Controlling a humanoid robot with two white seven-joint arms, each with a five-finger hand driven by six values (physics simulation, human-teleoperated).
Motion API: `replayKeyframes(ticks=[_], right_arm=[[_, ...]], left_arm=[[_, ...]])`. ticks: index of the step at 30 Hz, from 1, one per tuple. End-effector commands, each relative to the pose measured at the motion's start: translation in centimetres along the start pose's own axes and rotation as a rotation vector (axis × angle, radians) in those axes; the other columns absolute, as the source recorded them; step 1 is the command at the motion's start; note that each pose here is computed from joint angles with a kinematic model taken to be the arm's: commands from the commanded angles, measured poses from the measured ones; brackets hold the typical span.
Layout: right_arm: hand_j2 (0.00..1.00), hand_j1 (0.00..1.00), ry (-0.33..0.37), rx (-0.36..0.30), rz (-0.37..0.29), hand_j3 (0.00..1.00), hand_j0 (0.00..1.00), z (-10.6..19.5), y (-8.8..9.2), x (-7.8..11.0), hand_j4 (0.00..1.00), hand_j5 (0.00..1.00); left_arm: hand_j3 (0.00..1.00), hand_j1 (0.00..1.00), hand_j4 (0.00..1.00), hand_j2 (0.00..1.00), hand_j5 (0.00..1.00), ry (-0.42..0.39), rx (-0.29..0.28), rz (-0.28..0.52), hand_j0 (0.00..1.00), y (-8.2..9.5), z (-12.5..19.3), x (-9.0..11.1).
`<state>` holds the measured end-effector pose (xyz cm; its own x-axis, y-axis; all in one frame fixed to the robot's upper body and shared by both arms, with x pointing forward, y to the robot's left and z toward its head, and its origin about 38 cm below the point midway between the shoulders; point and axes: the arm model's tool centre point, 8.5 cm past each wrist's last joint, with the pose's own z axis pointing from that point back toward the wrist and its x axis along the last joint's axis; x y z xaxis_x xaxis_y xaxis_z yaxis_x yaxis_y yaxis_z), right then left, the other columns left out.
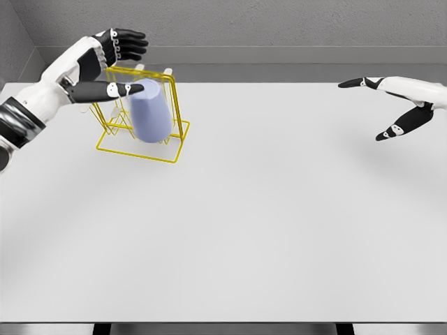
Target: Place the cup on the cup holder with both arms
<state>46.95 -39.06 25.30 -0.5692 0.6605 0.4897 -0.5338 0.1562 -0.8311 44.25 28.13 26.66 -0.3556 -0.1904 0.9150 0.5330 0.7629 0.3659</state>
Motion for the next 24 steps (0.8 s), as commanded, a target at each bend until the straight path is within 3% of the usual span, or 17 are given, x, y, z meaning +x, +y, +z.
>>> replayKeyframes(ticks=[1,7,12,19,22,24], right_arm=[[1.00,1.00,-0.001,-0.006,-0.006,1.00,1.00,0.1,-0.1,0.0,1.00,1.00],[1.00,1.00,-0.001,-0.006,-0.006,1.00,1.00,0.1,-0.1,0.0,1.00,1.00],[1.00,1.00,0.004,-0.006,-0.005,1.00,1.00,0.3,-0.1,-0.1,1.00,1.00],[1.00,1.00,0.005,0.004,-0.008,1.00,1.00,0.2,0.2,-0.1,1.00,1.00],[1.00,1.00,0.005,0.004,-0.007,1.00,1.00,0.1,0.2,-0.1,1.00,1.00],[1.00,1.00,0.005,0.005,-0.006,1.00,1.00,0.2,0.2,-0.1,1.00,1.00]], left_arm=[[0.79,0.79,0.79,0.79,0.79,-0.002,0.002,0.000,0.79,0.1,0.0,0.1],[0.79,0.79,0.79,0.79,0.79,0.003,0.002,0.006,0.79,0.0,0.2,-0.2],[0.83,0.83,0.83,0.83,0.83,-0.026,-0.037,0.009,0.83,-1.3,0.5,1.0],[0.87,0.87,0.87,0.87,0.87,-0.014,-0.008,-0.031,0.87,0.6,3.8,1.7],[1.00,1.00,1.00,1.00,1.00,-0.021,-0.007,-0.048,1.00,0.9,5.1,1.5],[1.00,1.00,1.00,1.00,1.00,-0.028,0.016,-0.065,1.00,1.7,6.5,1.6]])
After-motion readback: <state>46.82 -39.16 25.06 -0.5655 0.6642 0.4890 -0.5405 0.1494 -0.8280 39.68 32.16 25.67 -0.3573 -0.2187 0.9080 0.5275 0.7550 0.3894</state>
